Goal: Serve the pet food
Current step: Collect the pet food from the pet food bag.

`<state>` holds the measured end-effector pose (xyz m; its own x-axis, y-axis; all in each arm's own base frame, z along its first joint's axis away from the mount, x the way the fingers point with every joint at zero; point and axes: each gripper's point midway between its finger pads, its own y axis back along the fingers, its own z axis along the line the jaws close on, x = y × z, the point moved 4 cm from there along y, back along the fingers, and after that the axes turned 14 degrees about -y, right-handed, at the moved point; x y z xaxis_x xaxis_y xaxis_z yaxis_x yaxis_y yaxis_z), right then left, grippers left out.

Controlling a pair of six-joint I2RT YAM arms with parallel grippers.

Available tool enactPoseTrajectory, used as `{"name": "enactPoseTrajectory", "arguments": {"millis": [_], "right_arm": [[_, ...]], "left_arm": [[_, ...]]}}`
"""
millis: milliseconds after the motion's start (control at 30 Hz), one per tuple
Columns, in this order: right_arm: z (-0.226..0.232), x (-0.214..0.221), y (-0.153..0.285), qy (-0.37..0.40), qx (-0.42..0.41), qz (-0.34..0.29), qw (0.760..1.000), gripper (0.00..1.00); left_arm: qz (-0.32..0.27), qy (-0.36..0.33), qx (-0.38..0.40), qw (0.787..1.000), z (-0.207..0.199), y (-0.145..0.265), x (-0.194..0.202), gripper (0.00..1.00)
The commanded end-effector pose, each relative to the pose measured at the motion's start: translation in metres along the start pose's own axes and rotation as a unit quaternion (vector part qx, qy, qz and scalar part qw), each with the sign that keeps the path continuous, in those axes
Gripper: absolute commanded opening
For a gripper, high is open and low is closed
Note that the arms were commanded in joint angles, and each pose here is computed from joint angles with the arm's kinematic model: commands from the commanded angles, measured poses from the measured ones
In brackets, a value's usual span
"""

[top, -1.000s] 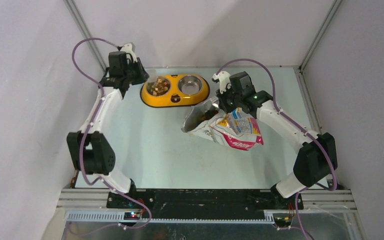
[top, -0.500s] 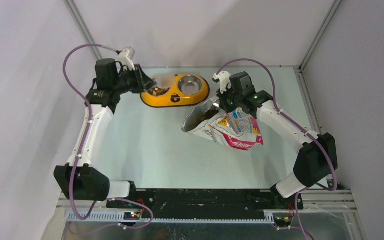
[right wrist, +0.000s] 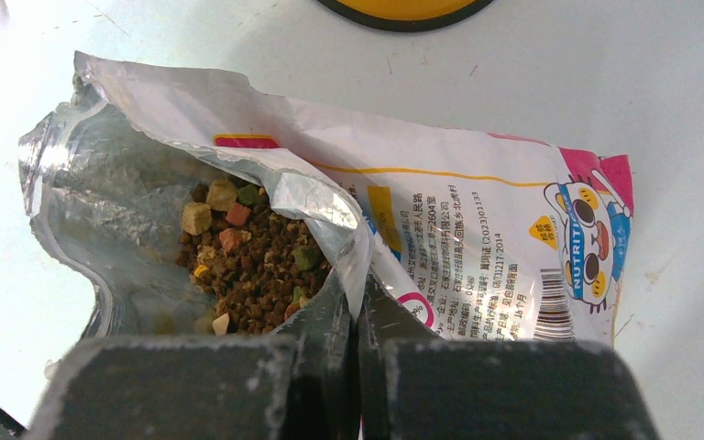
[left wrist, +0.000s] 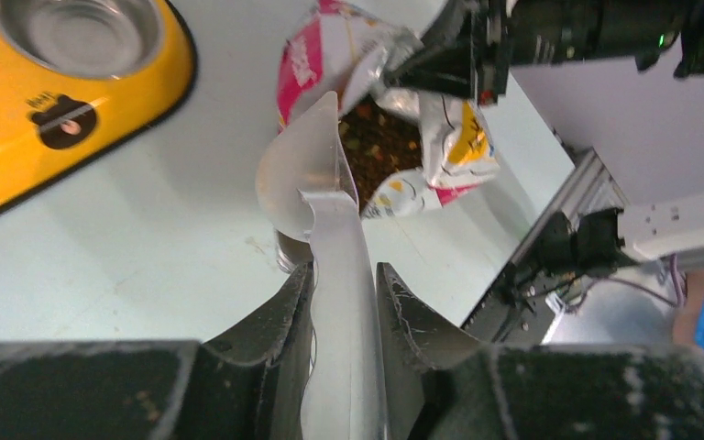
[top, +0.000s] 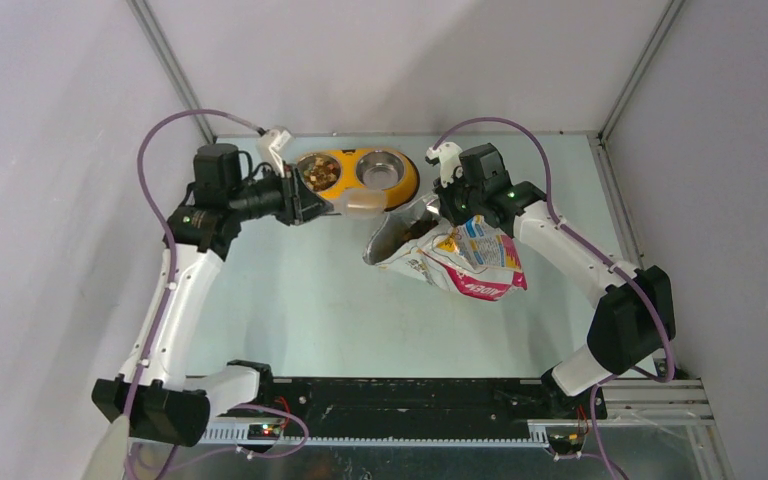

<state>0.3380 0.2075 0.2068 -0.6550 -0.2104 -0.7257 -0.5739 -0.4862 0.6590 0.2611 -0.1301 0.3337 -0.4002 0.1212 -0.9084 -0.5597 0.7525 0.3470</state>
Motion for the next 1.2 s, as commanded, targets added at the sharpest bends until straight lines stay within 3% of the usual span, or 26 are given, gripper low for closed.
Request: {"name": "enactPoseTrajectory", "arguments": {"millis": [0, 200, 500, 1167], "right_arm": [[-0.022, -0.002, 0.016, -0.004, 0.054, -0.007, 0.999, 0.0], [-0.021, -0.002, 0.018, -0.005, 0.052, -0.01, 0.999, 0.0], [-0.019, -0.003, 0.02, -0.005, 0.043, -0.01, 0.999, 0.0], [-0.017, -0.007, 0.026, -0.011, 0.046, -0.022, 0.999, 0.0]], "left_arm": [[0.028, -0.017, 0.051, 0.998, -0.019, -0.01, 0.021, 0.0], [0.053, -0.029, 0.046, 0.997, -0.023, -0.028, 0.033, 0.0], [0.041, -0.055, -0.013, 0.998, -0.011, -0.049, 0.027, 0.0], [0.119, -0.03, -0.102, 0.987, 0.008, -0.107, 0.057, 0.0]]}}
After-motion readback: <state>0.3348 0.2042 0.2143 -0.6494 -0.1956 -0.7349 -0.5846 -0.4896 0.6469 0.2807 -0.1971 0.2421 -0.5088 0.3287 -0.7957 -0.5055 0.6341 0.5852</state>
